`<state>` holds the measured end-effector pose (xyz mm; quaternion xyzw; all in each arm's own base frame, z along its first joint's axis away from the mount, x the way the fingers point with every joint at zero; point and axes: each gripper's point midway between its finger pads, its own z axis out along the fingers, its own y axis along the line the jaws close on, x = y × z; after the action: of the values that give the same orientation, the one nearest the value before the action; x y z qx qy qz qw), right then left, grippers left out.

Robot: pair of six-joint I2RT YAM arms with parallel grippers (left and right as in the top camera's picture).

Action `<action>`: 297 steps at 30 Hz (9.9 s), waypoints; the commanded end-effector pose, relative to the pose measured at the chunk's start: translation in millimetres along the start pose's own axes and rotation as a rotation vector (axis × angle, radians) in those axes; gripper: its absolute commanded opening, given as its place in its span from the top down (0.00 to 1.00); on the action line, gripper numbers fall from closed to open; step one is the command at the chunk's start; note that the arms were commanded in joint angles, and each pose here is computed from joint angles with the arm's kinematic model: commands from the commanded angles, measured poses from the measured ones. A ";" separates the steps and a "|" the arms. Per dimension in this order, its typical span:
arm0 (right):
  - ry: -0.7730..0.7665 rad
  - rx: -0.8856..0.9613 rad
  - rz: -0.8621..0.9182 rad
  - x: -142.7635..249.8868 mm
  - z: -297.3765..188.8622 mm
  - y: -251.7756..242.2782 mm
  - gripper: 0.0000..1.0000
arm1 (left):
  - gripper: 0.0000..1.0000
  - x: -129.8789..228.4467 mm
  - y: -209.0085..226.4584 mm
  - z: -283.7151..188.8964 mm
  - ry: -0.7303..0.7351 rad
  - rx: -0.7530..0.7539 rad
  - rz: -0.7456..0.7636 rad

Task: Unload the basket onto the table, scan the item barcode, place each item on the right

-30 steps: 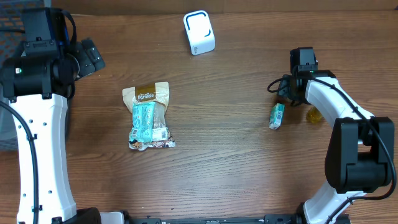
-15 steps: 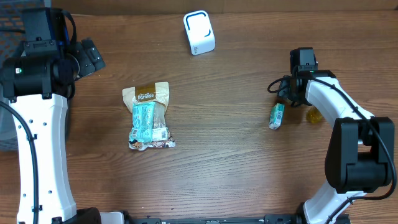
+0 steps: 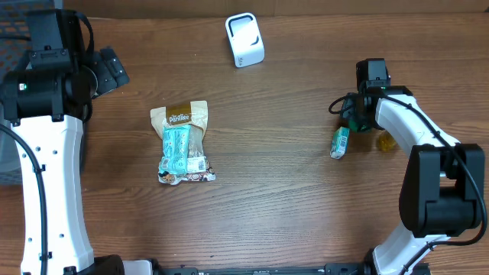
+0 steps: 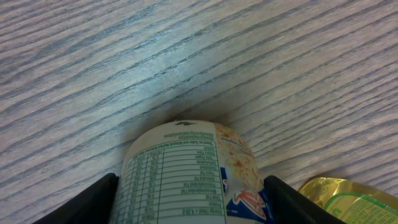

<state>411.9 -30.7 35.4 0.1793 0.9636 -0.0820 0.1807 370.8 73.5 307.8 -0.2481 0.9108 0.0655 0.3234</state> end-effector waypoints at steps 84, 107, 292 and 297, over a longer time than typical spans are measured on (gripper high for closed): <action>0.301 0.036 -0.057 103.2 -105.4 50.8 0.00 | 0.01 -1.6 2.1 0.2 -0.007 -0.012 -0.004; 0.245 -0.098 -0.098 91.6 -39.9 33.2 0.46 | 0.00 -1.6 2.1 0.2 -0.007 -0.012 -0.004; 0.195 -0.511 -0.231 132.6 -46.0 142.9 0.77 | 0.00 -1.6 2.1 0.2 -0.007 -0.012 -0.004; 0.152 -0.609 -0.218 114.5 -76.1 152.2 0.69 | 0.00 -1.6 2.1 0.2 -0.007 -0.012 -0.004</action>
<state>332.8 156.4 16.4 0.0223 0.9783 0.1751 0.1084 370.8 73.7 307.8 -0.2483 0.9107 0.0656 0.3235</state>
